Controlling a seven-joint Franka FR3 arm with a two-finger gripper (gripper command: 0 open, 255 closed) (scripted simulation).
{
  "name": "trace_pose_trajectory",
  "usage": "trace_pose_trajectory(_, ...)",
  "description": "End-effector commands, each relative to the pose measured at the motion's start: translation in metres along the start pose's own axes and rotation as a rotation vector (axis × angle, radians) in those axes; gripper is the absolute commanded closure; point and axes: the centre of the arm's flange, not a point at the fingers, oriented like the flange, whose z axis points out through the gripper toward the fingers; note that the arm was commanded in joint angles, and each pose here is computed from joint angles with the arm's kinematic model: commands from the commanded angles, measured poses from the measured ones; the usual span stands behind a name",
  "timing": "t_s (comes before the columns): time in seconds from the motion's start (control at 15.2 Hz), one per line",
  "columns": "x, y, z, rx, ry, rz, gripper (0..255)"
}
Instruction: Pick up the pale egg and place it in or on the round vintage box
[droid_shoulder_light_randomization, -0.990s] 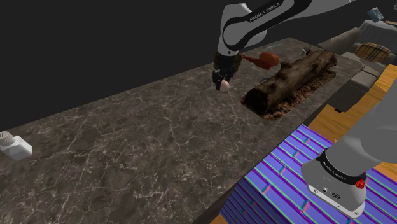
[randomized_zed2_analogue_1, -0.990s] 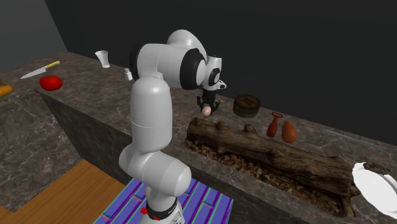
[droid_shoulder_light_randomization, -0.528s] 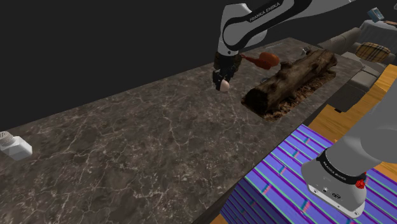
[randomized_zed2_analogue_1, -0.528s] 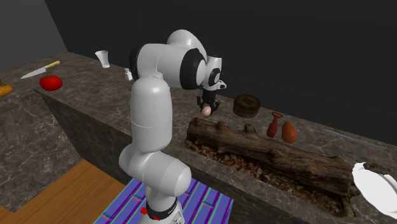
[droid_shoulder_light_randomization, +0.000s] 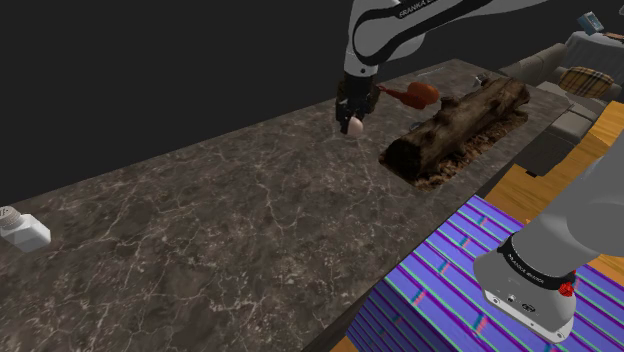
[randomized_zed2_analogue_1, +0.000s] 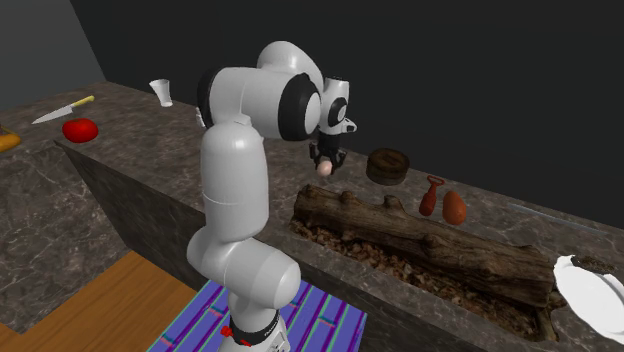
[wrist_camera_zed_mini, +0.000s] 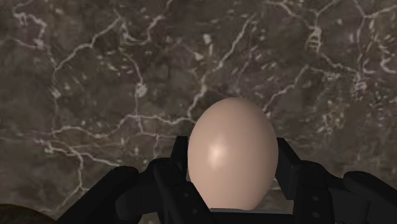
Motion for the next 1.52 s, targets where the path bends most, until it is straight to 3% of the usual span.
trace_pose_trajectory(0.0, -0.001, 0.0, -0.012, 0.0, 0.0, 0.0, 255)
trace_pose_trajectory(1.45, -0.004, 0.004, -0.121, 0.0, 0.0, 0.0, 255)
